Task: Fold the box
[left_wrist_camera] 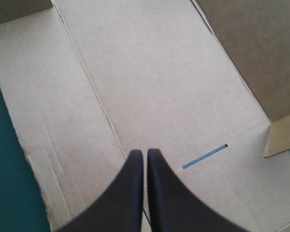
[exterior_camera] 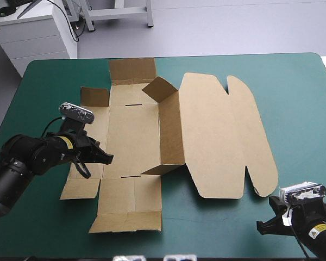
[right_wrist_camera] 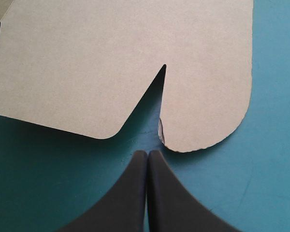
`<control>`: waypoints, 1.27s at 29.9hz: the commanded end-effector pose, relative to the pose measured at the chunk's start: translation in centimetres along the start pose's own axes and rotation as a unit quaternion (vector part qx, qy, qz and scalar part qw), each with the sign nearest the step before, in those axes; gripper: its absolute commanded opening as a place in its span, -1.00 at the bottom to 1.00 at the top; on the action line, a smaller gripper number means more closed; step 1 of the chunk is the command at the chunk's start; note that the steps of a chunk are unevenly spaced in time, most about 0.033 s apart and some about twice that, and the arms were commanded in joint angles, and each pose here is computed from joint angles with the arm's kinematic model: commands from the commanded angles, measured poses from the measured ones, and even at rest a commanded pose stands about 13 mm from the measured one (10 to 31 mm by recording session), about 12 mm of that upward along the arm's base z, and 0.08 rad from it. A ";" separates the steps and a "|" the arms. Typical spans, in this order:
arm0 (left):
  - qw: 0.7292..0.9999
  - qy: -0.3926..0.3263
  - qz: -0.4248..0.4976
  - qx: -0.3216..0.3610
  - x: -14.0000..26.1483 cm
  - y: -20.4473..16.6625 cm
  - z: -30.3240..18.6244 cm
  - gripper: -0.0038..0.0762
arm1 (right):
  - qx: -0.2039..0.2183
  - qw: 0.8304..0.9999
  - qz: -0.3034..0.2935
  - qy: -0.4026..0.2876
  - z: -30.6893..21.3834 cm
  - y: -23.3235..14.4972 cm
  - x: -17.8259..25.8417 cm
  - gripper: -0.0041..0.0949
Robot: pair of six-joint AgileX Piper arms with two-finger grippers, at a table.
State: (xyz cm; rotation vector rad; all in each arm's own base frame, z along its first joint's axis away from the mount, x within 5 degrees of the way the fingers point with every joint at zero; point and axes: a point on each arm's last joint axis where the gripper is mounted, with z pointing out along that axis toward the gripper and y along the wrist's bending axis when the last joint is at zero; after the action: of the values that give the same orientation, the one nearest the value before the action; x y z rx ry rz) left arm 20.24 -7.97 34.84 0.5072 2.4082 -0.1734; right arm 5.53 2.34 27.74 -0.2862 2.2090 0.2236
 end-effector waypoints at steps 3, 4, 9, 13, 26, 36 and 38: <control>0.997 -0.021 -0.051 0.054 -1.2 3.0 0.9 -0.85 | 0.004 0.999 -0.004 -0.038 -0.4 0.0 -1.2 -0.96; 0.995 -0.020 -0.065 0.073 -1.2 3.6 1.2 -0.85 | 0.004 0.999 -0.004 -0.038 -0.4 0.0 -1.2 -0.96; 0.983 -0.017 -0.131 0.125 0.0 8.0 1.2 -0.85 | 0.004 0.999 -0.004 -0.038 -0.4 0.0 -1.2 -0.96; 0.974 -0.038 -0.190 0.118 1.6 11.6 -0.3 -0.85 | 0.004 0.999 -0.004 -0.038 -0.4 0.0 -1.2 -0.96; 0.966 -0.056 -0.242 0.067 4.8 16.1 -2.7 -0.86 | 0.004 0.999 -0.004 -0.038 -0.4 0.0 -1.2 -0.96; 0.961 -0.006 -0.276 0.006 7.0 18.6 0.0 -0.21 | 0.004 0.999 -0.004 -0.038 -0.4 0.0 -1.2 -0.96; 0.958 0.010 -0.287 0.021 7.4 19.1 1.0 0.09 | 0.004 0.999 -0.004 -0.038 -0.4 0.0 -1.2 -0.96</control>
State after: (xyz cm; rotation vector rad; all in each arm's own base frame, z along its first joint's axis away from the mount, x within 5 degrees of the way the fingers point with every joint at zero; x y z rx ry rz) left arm 22.56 11.32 29.32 -0.1542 2.5458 -0.4361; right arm 5.53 2.34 27.74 -0.2859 2.2082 0.2234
